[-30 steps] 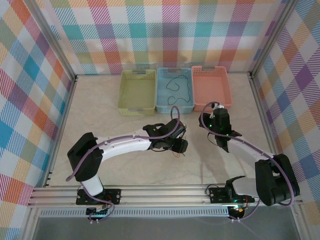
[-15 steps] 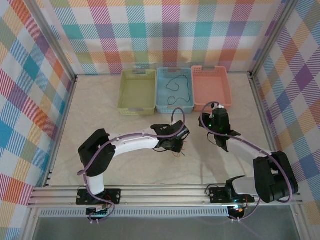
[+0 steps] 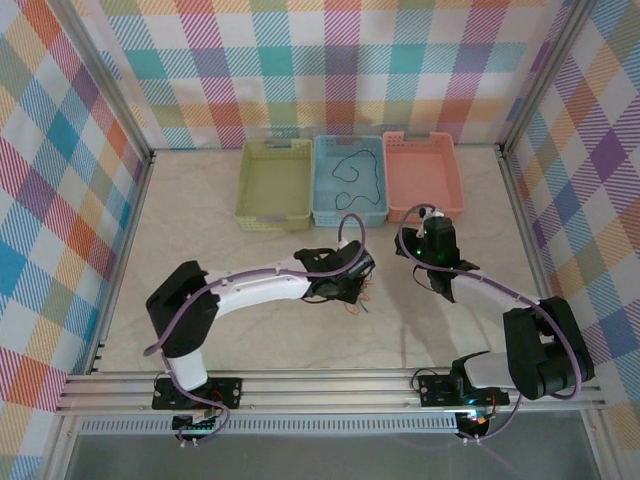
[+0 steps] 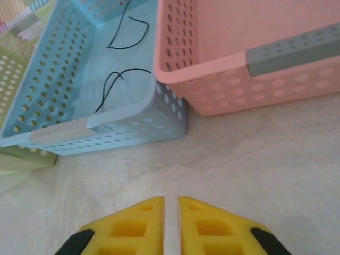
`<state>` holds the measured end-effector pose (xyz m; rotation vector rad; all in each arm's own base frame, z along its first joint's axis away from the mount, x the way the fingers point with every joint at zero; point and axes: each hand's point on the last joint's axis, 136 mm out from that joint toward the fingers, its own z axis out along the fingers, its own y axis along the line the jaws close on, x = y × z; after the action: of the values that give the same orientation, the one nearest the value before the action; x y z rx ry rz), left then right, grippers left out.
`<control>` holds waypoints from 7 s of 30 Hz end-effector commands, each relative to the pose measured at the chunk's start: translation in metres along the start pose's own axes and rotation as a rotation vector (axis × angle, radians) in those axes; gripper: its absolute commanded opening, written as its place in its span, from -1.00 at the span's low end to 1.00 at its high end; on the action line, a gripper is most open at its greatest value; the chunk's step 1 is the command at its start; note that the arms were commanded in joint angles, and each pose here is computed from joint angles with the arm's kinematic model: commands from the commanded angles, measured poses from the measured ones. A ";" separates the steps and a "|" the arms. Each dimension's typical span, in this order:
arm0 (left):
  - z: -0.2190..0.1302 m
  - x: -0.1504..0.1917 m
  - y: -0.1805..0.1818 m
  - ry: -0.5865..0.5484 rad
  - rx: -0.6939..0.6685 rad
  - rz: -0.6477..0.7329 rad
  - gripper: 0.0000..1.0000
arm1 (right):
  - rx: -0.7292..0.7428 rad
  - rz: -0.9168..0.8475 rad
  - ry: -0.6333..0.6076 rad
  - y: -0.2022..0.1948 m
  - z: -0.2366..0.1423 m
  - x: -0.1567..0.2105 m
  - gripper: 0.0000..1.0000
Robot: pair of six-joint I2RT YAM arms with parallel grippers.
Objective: Untangle the cables
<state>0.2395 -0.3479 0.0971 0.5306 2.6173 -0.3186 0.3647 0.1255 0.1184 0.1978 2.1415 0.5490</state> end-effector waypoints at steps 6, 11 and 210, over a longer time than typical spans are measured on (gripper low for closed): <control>-0.067 -0.013 -0.001 -0.092 0.147 0.050 -1.00 | -0.274 -0.093 -0.167 0.057 -0.041 -0.038 -0.67; -0.095 -0.019 0.007 -0.115 0.223 0.046 -1.00 | -0.533 -0.199 -0.228 0.105 -0.078 -0.045 -0.51; -0.220 -0.077 0.038 -0.356 0.461 -0.171 -1.00 | -1.234 -0.859 -0.121 0.261 -0.161 0.041 0.19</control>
<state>0.2332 -0.2660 0.3073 0.3536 2.2865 -0.9311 0.1997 0.3118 0.2600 -1.1792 1.4113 1.1546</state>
